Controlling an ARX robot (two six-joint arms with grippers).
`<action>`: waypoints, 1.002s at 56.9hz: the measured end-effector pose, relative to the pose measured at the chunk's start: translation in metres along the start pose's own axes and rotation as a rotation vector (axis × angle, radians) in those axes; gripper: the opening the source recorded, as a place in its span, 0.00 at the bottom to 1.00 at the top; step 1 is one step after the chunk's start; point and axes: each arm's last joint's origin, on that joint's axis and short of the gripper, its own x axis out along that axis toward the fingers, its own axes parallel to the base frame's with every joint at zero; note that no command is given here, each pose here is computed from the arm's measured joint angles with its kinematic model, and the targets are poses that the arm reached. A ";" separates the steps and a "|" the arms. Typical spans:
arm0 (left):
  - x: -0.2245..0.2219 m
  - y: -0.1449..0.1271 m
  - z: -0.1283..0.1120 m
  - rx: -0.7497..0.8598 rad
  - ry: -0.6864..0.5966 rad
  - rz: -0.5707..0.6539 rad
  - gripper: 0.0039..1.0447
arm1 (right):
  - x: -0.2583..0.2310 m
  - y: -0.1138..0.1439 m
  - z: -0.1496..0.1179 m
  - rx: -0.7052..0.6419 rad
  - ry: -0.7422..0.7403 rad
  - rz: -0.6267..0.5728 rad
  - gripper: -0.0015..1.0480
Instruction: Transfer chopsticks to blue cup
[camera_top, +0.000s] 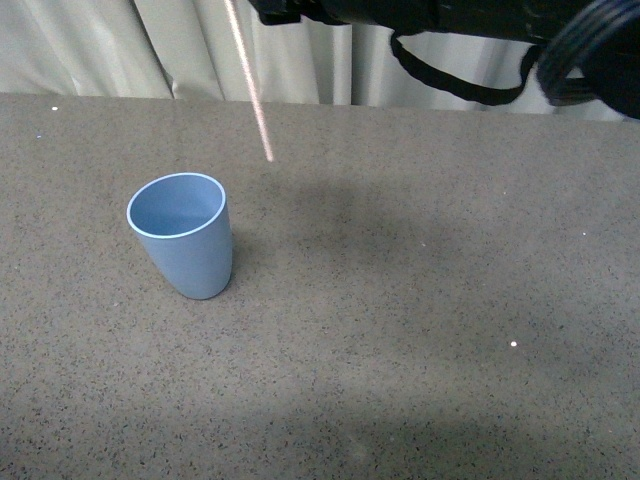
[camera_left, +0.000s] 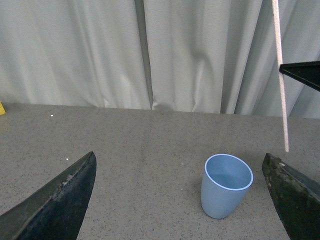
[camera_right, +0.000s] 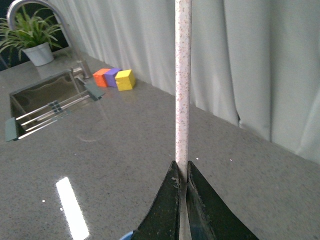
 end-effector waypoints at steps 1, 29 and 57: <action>0.000 0.000 0.000 0.000 0.000 0.000 0.94 | 0.004 0.001 0.000 -0.001 0.000 0.011 0.01; 0.000 0.000 0.000 0.000 0.000 0.000 0.94 | 0.057 0.013 -0.049 0.031 0.052 0.124 0.01; 0.000 0.000 0.000 0.000 0.000 0.000 0.94 | 0.038 0.002 -0.087 0.084 0.103 0.092 0.45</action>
